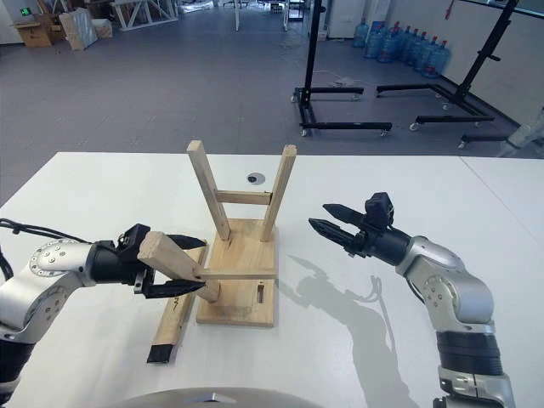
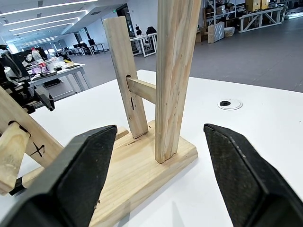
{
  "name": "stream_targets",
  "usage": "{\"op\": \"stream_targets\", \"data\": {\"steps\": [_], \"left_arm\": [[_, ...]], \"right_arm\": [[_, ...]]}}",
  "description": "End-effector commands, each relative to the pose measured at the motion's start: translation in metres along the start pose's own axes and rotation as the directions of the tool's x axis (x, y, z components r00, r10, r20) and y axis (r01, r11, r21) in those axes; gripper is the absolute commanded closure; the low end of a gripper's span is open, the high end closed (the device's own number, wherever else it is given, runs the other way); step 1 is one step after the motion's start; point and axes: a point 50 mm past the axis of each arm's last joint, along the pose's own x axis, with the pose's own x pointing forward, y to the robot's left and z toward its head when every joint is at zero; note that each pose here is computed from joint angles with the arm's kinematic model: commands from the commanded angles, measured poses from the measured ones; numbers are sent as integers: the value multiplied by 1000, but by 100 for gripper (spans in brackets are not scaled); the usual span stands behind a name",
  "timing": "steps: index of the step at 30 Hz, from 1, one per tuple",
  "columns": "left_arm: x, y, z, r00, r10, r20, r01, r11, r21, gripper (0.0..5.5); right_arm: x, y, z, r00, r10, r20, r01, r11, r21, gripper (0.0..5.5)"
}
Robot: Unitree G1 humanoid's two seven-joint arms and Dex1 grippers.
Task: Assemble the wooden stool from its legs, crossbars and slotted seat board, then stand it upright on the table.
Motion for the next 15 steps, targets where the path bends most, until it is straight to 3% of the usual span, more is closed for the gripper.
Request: {"op": "stream_targets", "data": {"steps": [1,8,15], "left_arm": [[-13,-16,-3,999,25,-41,-25,1000,-11,104],[-24,-33,-19,965,219,-146,-233,968,-88,104],[15,-46,-48,860,392,-327,-472,855,-216,104]], "right_arm": [[-4,2,1,1000,-21,15,21,1000,-5,213],[-11,9,-7,998,-61,18,60,998,17,213],[-16,24,-22,995,-101,8,100,994,42,213]]}}
